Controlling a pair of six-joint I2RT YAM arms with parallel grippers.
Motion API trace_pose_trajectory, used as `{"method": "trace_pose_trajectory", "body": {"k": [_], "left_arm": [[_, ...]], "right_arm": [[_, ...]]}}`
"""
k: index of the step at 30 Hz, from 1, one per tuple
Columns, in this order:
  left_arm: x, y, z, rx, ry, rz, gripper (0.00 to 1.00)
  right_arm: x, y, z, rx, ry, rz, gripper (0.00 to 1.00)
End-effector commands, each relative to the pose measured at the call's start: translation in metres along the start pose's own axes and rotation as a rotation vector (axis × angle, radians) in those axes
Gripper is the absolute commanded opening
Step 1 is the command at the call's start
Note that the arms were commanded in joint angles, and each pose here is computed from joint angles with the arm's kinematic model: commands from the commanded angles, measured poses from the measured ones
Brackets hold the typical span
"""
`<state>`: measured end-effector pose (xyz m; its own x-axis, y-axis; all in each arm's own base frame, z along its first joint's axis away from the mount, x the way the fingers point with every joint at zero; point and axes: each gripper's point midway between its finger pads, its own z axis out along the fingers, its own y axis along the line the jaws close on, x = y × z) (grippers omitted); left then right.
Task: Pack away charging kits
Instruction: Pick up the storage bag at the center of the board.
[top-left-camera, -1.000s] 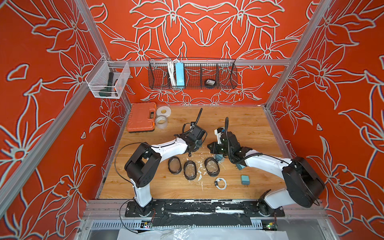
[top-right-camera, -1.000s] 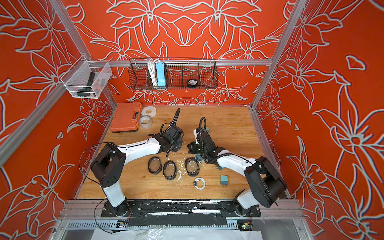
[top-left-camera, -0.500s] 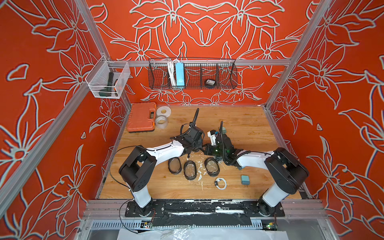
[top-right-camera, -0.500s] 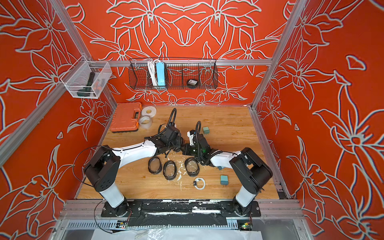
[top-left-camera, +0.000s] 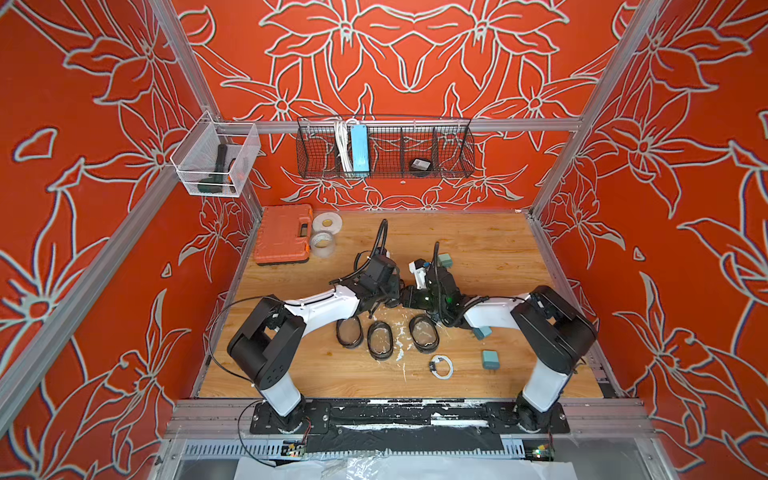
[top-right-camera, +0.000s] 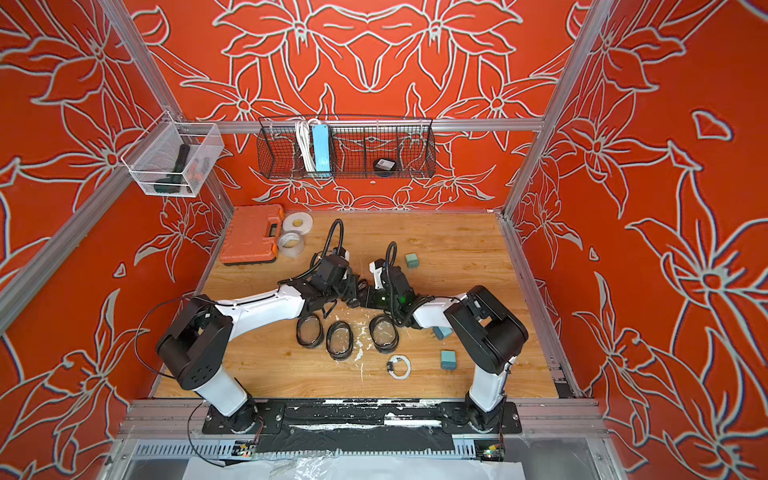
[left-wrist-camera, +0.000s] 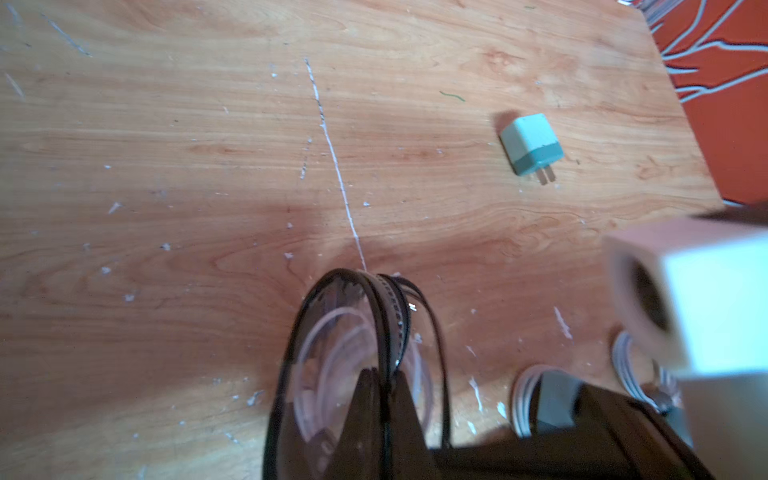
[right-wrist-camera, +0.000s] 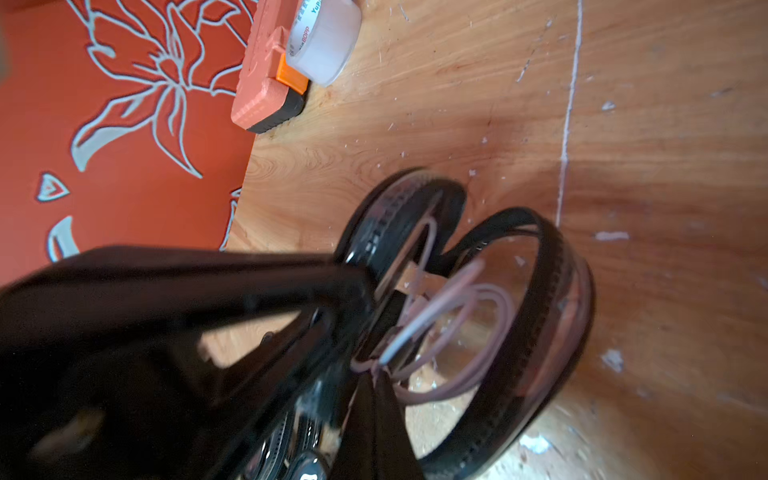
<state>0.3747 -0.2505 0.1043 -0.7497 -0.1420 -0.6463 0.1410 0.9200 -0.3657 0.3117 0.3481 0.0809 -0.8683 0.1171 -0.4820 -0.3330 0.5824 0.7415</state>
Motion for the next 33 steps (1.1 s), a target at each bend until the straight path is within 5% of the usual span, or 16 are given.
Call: {"method": "trace_pose_trajectory", "body": {"k": [1,17,24,33], "left_arm": [[-0.011,-0.020,-0.010,0.108,-0.032,-0.015,0.00],[-0.013,-0.003,-0.021,0.152,-0.036,-0.149,0.00],[-0.010,-0.019,-0.029,0.259,-0.031,-0.124,0.00],[-0.012,0.024,-0.023,0.023,-0.085,-0.138,0.00]], "right_arm": [[-0.006,0.001,0.008,0.001,-0.011,0.012,0.00],[-0.015,-0.031,0.003,0.201,-0.064,-0.045,0.00],[-0.025,-0.010,0.010,0.130,-0.059,-0.096,0.00],[-0.041,0.009,-0.015,0.140,-0.105,-0.129,0.05]]}}
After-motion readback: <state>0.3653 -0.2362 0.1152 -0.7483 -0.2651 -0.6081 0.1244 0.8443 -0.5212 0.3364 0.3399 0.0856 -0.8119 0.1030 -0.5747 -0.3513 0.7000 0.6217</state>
